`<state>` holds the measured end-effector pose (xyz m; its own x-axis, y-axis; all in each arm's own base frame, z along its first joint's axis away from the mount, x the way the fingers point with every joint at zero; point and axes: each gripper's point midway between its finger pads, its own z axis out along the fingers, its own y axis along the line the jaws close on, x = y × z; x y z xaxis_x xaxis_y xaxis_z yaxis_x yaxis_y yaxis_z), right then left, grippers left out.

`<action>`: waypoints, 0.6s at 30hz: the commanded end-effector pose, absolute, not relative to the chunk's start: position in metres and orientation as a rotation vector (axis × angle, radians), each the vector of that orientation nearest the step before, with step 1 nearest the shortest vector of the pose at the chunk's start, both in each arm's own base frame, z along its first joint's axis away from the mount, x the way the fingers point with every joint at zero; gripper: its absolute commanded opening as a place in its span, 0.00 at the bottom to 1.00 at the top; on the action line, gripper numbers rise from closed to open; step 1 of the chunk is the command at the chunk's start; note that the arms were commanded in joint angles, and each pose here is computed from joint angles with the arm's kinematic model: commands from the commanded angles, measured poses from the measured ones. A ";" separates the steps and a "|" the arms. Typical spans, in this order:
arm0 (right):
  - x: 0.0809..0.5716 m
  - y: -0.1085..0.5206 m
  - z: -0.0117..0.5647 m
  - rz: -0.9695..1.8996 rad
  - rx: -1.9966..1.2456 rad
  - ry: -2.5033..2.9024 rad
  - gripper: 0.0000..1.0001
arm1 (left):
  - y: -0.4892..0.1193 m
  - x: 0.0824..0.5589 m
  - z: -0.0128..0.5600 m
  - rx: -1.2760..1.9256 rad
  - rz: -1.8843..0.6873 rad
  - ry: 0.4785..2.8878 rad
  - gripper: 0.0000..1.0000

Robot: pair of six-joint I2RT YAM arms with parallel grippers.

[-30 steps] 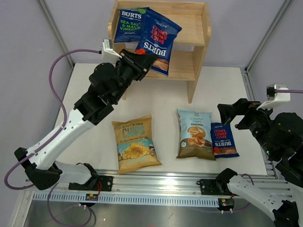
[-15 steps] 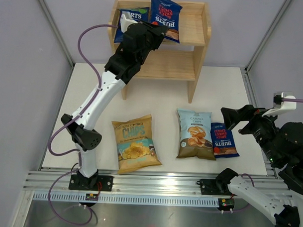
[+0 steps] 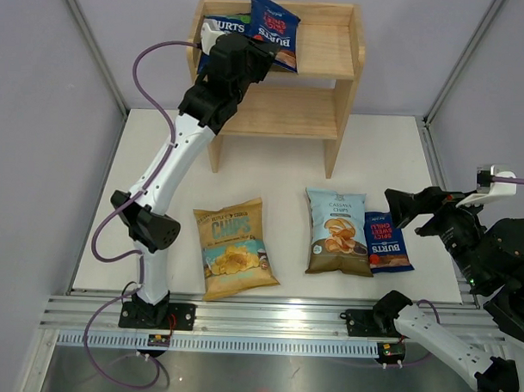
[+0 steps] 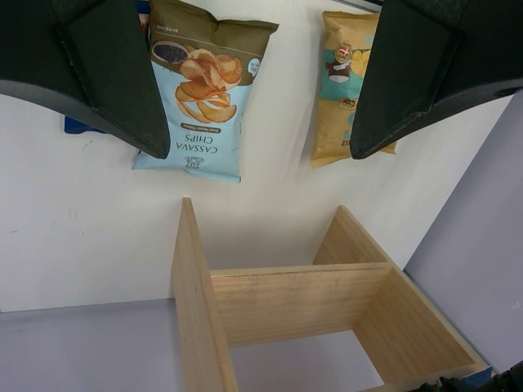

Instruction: Place and organize the chips bags onto the shelf

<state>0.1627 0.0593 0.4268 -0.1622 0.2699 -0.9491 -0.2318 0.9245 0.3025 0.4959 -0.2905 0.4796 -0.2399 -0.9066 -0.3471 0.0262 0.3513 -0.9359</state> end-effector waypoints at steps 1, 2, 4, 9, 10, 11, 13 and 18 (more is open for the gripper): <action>0.166 0.058 0.436 0.440 0.045 1.635 0.99 | -0.286 0.478 0.529 -0.760 -1.174 1.449 0.31; 0.166 0.059 0.436 0.441 0.043 1.636 0.99 | -0.285 0.479 0.529 -0.754 -1.171 1.451 0.32; 0.167 0.060 0.437 0.448 0.040 1.636 0.99 | -0.284 0.478 0.534 -0.736 -1.180 1.451 0.34; 0.166 0.062 0.438 0.458 0.035 1.632 1.00 | -0.282 0.479 0.533 -0.702 -1.176 1.473 0.47; 0.166 0.062 0.438 0.460 0.034 1.633 0.99 | -0.280 0.479 0.534 -0.697 -1.171 1.476 0.48; 0.166 0.062 0.438 0.461 0.033 1.633 1.00 | -0.279 0.479 0.535 -0.686 -1.162 1.475 0.49; 0.166 0.062 0.438 0.462 0.033 1.631 0.99 | -0.276 0.477 0.538 -0.665 -1.157 1.478 0.50; 0.164 0.062 0.439 0.468 0.031 1.626 0.99 | -0.272 0.480 0.527 -0.629 -1.125 1.531 0.48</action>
<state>0.1633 0.0607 0.4276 -0.1584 0.2735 -0.9487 -0.2372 0.9222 0.3055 0.4871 -0.2769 0.5066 -0.2738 -0.8689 -0.4123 0.1042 0.3994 -0.9108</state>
